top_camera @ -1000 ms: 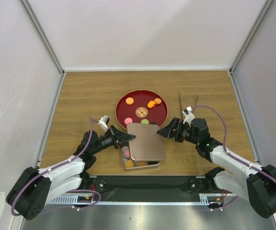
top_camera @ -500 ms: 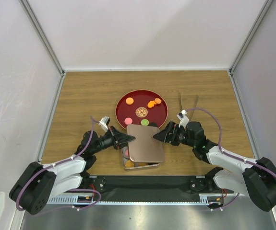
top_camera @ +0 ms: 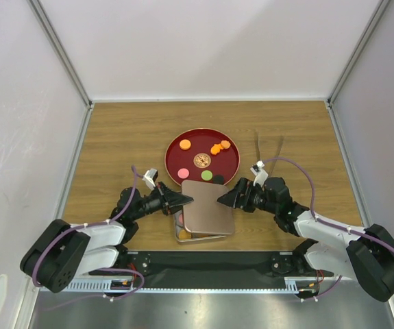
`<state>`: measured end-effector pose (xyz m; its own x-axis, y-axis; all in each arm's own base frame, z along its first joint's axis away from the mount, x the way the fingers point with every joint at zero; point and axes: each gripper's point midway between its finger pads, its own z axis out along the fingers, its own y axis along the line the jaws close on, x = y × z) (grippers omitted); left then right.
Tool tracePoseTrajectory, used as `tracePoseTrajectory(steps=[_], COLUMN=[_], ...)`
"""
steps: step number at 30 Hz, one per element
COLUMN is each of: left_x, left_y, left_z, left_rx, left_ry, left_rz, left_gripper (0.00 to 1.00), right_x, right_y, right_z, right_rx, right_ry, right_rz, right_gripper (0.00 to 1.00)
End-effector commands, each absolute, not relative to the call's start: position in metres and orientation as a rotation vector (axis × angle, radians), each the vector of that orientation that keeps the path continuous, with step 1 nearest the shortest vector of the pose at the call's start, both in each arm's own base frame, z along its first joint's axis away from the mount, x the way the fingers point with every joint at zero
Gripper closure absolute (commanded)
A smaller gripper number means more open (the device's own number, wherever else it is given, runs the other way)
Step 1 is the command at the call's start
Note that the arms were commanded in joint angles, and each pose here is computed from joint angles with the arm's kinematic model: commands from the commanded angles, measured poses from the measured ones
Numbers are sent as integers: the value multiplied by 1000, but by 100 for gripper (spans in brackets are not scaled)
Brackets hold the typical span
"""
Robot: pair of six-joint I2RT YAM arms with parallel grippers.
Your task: Pack the cookies
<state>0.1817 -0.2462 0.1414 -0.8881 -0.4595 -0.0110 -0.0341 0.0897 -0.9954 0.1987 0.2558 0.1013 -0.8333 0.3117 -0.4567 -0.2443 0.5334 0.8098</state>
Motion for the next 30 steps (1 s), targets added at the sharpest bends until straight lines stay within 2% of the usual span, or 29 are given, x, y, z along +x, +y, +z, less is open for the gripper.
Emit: tracePoseTrajectory(steps=[1,14,30], left_x=[182,185,184], left_y=[-245,-238,-230], left_z=[163,147,133], left_rx=[-397,-404,-400], left_ry=[1945,1998,2064], left_rz=[-1914,-1844,-1754], left_gripper=[91,81,64], right_x=[203,200,199], right_y=[258,258,261], right_z=[107,97,89], right_rx=[41,31,13], right_ry=[2164,2204,2246], right_rz=[1281,1246,1178], right_gripper=[7,16,19])
